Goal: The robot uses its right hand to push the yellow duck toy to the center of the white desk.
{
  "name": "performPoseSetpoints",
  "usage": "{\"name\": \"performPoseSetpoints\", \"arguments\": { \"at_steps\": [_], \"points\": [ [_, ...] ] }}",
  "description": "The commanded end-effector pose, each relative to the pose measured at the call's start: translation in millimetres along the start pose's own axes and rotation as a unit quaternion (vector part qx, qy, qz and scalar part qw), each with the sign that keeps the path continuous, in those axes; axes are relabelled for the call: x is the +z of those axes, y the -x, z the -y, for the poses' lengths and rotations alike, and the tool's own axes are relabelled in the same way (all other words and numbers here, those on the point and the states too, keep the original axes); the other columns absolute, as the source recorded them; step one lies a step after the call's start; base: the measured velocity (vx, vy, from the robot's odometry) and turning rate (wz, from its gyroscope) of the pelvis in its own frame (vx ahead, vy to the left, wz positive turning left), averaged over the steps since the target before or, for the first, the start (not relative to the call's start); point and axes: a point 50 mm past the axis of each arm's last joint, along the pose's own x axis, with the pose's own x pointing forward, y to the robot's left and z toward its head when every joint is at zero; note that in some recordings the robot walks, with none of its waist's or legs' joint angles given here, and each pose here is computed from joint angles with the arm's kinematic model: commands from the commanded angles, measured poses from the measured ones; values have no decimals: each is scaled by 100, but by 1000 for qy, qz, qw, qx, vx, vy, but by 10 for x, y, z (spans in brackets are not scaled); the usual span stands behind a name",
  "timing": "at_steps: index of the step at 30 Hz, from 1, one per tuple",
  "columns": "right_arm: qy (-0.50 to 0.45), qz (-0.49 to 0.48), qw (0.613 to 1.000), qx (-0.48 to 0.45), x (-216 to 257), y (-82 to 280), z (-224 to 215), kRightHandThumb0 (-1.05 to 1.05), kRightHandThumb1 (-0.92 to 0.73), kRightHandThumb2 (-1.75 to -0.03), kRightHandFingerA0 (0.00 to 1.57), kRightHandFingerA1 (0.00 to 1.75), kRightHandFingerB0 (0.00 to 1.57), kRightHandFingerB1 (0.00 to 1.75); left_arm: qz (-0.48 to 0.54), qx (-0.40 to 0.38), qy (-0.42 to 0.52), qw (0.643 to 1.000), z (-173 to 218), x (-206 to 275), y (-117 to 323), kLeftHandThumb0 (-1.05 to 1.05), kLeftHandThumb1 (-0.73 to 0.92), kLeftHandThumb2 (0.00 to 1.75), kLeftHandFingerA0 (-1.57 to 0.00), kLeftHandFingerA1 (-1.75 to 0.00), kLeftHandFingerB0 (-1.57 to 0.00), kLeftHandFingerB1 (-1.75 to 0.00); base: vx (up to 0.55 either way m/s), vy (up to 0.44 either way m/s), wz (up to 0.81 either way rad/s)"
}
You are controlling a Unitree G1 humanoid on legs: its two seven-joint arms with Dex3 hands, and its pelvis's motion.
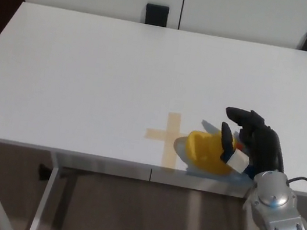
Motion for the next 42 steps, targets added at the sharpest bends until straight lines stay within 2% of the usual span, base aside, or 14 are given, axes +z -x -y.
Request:
{"name": "performPoseSetpoints", "arguments": {
  "at_steps": [1,7,16,17,19,20,22,23,29,31,32,37,38,42],
  "points": [
    [3,36,994,-104,76,61,-133,-80,-68,-106,5,43,14,47,54,-24,-6,998,51,90,20,3,41,122,-91,-79,-86,-72,0,0,0],
    [-23,35,993,-114,151,110,-351,-79,-89,-67,6,37,21,33,52,-27,-10,998,74,91,12,-2,41,112,-91,-82,-88,-72,0,0,0],
    [-62,28,989,-133,222,197,-599,-76,-87,-67,7,37,23,33,61,-42,-1,997,140,109,6,6,39,121,-90,-82,-87,-75,0,0,0],
    [-61,30,986,-150,209,237,-645,-74,-66,-102,8,51,23,50,61,-45,4,997,157,96,5,7,37,125,-93,-82,-87,-75,0,0,0],
    [-58,33,983,-170,192,283,-691,-74,-66,-102,8,51,23,50,61,-47,10,997,171,80,7,7,37,125,-93,-82,-87,-75,0,0,0],
    [-50,32,982,-181,173,304,-709,-73,-86,-66,15,44,32,37,60,-48,9,997,177,70,10,4,38,122,-93,-80,-91,-75,0,0,0],
    [-43,30,981,-187,161,313,-716,-73,-86,-66,15,44,32,37,59,-48,8,997,180,65,12,4,38,122,-93,-80,-91,-75,0,0,0],
    [-32,30,979,-198,149,323,-714,-73,-68,-102,8,49,24,50,57,-49,5,997,190,64,14,-1,41,115,-95,-80,-91,-76,0,0,0],
    [-7,38,973,-228,166,322,-688,-72,-68,-103,4,45,22,49,61,-60,5,996,212,48,25,6,32,129,-94,-82,-96,-81,0,0,0],
    [8,41,972,-233,181,313,-678,-72,-68,-103,4,45,22,49,62,-63,-2,996,220,37,30,6,32,129,-94,-82,-96,-81,0,0,0],
    [20,46,970,-236,191,307,-669,-69,-87,-66,10,37,29,34,63,-66,-5,996,229,25,37,7,32,132,-94,-81,-95,-81,0,0,0],
    [52,57,965,-249,221,288,-637,-70,-88,-68,9,36,28,34,62,-71,-2,996,258,-3,48,5,33,129,-93,-80,-94,-80,0,0,0],
    [62,61,963,-256,250,275,-627,-73,-69,-105,2,39,19,50,62,-73,-1,995,274,-6,52,3,37,125,-94,-78,-96,-84,0,0,0],
    [70,71,961,-258,333,252,-641,-76,-68,-104,2,37,15,48,68,-80,-1,994,304,2,58,1,34,127,-96,-79,-94,-83,0,0,0]
  ]
}}
